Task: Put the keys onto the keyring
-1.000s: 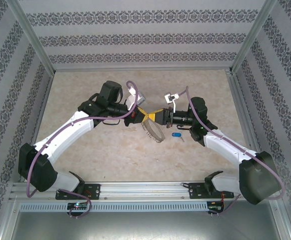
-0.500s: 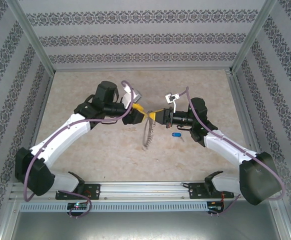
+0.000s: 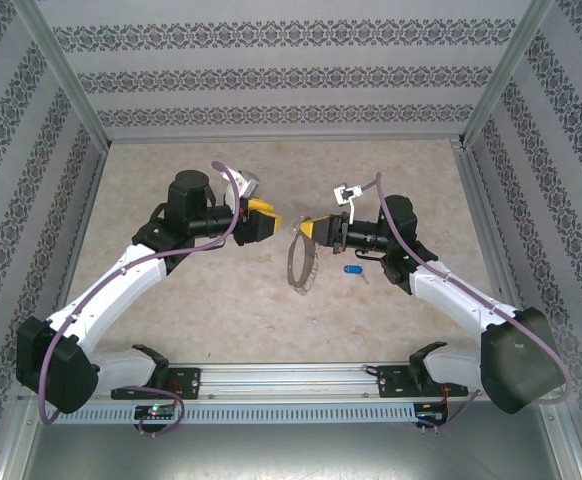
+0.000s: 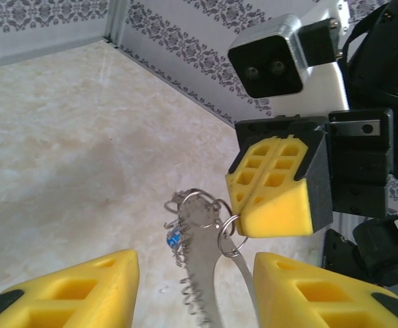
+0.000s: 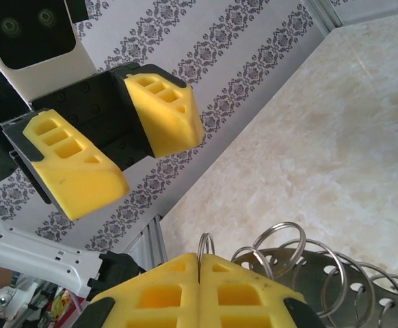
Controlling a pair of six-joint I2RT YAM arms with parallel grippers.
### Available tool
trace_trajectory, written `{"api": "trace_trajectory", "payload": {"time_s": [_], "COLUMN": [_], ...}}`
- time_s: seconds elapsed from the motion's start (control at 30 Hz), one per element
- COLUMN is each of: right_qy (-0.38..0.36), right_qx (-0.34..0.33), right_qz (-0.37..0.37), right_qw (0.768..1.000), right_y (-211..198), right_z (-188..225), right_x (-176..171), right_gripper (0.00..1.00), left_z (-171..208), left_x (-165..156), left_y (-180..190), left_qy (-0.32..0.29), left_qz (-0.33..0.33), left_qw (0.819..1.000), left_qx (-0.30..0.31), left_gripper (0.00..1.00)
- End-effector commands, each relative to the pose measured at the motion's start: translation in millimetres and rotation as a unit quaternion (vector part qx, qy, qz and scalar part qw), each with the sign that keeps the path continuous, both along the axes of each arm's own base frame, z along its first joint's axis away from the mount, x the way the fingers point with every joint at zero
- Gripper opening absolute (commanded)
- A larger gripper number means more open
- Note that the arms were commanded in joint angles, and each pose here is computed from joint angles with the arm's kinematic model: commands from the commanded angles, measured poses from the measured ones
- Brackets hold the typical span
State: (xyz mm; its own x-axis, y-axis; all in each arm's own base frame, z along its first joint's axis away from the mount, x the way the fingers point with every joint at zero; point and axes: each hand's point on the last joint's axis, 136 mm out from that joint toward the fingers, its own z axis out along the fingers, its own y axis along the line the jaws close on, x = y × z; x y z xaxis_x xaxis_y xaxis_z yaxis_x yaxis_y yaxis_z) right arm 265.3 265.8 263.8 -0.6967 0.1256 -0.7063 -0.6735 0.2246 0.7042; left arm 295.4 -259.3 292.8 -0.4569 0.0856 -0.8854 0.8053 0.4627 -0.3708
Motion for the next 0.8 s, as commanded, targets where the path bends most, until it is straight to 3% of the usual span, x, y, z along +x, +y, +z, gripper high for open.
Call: {"api": "trace_trajectory", "payload": {"time_s": [0.0,0.37,0.77], "right_qy": [-0.043,-0.099,-0.184], "right_qx": [0.024,0.059,0.087], "right_qz": [0.003,-0.003,-0.008], "right_qw": [0.999,0.993,0.979], "right_y": [-1,-5,-2], "right_z": [30,59,103], "right_x": [-4,-15,-18], "right_gripper": [0.0,0.0,0.0], "left_z": [12,20,63], "left_x": [-5,-6,-13], "left_y": [-6,-15,-15], "left_qy": [-0.007,0.039,0.004], "left_qz": [-0.029,-0.039,-0.052], "left_qw": [0.999,0.991,0.982], "left_qx": [-0.033,-0.121,-0.181], "left_gripper": [0.46,0.34,0.3]}}
